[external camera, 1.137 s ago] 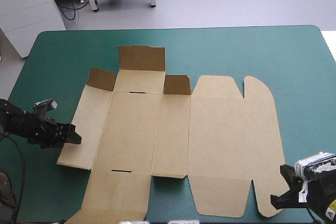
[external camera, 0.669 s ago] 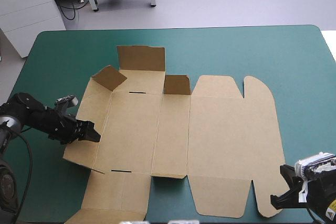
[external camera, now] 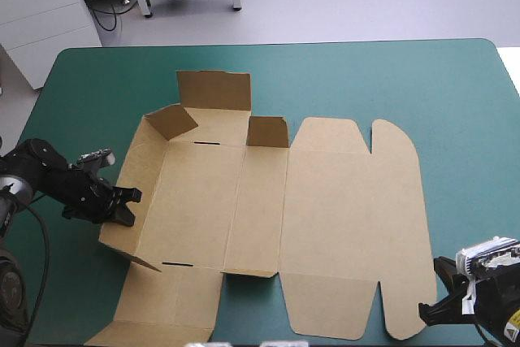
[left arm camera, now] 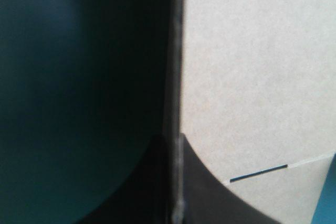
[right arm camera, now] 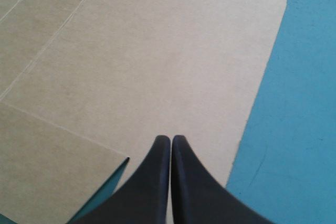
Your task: Fold the box
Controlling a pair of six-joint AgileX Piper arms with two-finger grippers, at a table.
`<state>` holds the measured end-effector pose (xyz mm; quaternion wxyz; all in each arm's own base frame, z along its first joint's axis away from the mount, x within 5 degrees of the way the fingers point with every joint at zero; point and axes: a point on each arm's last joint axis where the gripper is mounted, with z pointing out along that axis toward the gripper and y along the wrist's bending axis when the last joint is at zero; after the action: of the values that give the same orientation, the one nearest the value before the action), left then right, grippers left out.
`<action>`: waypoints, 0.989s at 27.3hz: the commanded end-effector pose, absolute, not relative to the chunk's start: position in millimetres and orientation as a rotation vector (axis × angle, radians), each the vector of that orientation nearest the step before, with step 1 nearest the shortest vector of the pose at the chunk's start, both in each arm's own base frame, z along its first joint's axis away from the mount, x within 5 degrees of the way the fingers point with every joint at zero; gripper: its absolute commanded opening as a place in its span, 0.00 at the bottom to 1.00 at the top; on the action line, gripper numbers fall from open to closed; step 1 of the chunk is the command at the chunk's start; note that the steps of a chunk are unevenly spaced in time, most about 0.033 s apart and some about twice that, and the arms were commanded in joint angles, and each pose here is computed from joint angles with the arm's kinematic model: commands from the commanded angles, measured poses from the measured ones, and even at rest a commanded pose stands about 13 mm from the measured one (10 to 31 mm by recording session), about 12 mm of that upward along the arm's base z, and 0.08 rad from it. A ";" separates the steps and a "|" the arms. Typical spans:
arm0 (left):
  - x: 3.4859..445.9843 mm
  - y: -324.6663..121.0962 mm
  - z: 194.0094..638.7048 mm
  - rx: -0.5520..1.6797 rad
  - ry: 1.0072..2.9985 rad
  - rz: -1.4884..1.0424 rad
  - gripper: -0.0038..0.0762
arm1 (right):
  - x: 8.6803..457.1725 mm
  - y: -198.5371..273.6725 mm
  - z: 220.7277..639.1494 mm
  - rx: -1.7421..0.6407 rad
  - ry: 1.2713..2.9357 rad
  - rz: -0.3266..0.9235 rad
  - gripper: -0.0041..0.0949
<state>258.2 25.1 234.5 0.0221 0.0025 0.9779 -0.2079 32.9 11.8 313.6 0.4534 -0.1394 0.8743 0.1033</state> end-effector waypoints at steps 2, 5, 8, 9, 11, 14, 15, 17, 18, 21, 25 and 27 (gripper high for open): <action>265.1 15.1 280.9 0.185 3.035 -0.358 0.01 | 35.9 12.3 324.1 -0.333 2.096 0.254 0.03; 280.9 -9.0 317.1 0.457 2.923 -0.072 0.01 | 34.8 11.8 322.2 -0.336 2.120 0.249 0.03; 287.2 -28.2 336.5 0.653 2.821 0.100 0.01 | 34.7 11.7 322.1 -0.335 2.122 0.249 0.03; 288.6 -36.3 340.6 0.731 2.788 0.148 0.01 | 34.7 11.7 322.1 -0.335 2.122 0.249 0.03; 291.3 -52.6 349.7 0.870 2.710 0.253 0.01 | 34.7 11.7 322.1 -0.335 2.122 0.249 0.03; 296.4 -76.8 357.5 1.037 2.596 0.400 0.01 | 34.9 11.8 322.4 -0.335 2.118 0.250 0.03; 299.1 -84.4 359.3 1.085 2.544 0.474 0.01 | 34.9 11.8 322.4 -0.335 2.118 0.250 0.03; 303.6 -98.0 361.7 1.161 2.438 0.592 0.01 | 34.8 12.0 322.4 -0.335 2.118 0.253 0.03; 305.8 -105.0 362.5 1.195 2.376 0.648 0.01 | 34.8 12.1 322.4 -0.334 2.119 0.255 0.03; 311.1 -123.6 363.8 1.258 2.224 0.753 0.01 | 34.6 12.6 322.5 -0.334 2.118 0.263 0.03; 312.1 -147.6 371.3 1.325 2.005 0.838 0.01 | 34.4 13.6 322.7 -0.333 2.118 0.280 0.03; 310.0 -162.2 376.2 1.348 1.891 0.845 0.01 | 34.1 14.1 322.7 -0.332 2.119 0.288 0.03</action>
<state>316.0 -148.8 344.4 0.2408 0.5023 0.7771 0.2931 31.1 12.2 311.4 0.4393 -0.1399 0.8809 0.1067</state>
